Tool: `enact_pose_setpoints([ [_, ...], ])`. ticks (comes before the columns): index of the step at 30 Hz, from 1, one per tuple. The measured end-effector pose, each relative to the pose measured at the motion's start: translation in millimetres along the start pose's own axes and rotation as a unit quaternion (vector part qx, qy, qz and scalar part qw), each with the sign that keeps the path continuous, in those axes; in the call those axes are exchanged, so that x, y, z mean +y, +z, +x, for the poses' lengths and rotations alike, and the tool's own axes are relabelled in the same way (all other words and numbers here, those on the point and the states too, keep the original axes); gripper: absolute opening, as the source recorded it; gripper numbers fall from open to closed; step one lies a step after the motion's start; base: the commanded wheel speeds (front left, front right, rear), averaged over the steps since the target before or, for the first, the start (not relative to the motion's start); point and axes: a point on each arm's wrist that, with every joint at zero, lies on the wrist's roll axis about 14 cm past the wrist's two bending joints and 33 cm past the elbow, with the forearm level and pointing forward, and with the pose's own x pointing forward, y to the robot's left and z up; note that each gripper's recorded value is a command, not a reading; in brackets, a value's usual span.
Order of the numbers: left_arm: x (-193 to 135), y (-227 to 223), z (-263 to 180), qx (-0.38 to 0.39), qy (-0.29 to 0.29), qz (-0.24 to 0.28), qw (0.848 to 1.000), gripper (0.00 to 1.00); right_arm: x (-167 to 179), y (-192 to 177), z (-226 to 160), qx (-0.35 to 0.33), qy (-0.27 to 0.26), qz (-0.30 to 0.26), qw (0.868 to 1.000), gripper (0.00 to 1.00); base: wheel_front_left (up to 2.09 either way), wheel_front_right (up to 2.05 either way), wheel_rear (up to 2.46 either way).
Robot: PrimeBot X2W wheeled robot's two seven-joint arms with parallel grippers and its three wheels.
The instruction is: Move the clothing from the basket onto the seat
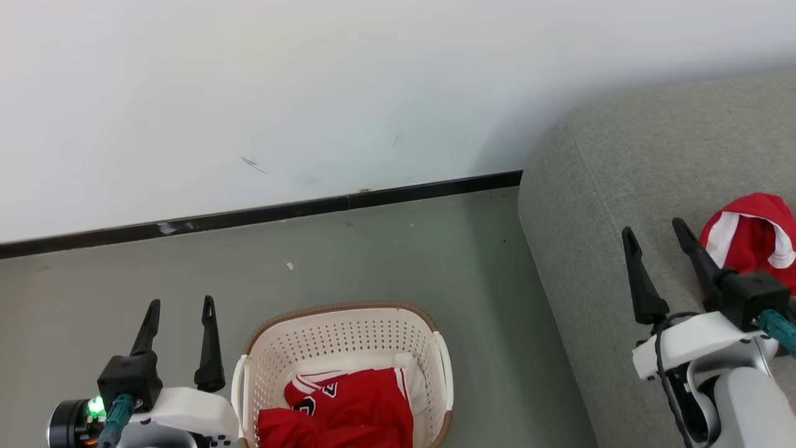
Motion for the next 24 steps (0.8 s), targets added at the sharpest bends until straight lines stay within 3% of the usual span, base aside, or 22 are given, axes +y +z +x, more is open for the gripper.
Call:
enact_pose_setpoints([
  [11, 26.5, 3.5, -28.9, 0.000, 0.035, -0.004, 0.999, 1.00, 2.1, -1.5, -29.9, 0.007, -0.005, 0.003, 1.000, 1.00, 0.00, 0.00, 0.00],
  [24, 35.6, 11.3, -46.1, -0.011, 0.044, -0.003, 0.999, 1.00, -3.3, 1.1, -55.0, 0.006, -0.016, 0.012, 1.000, 1.00, 0.00, 0.00, 0.00],
])
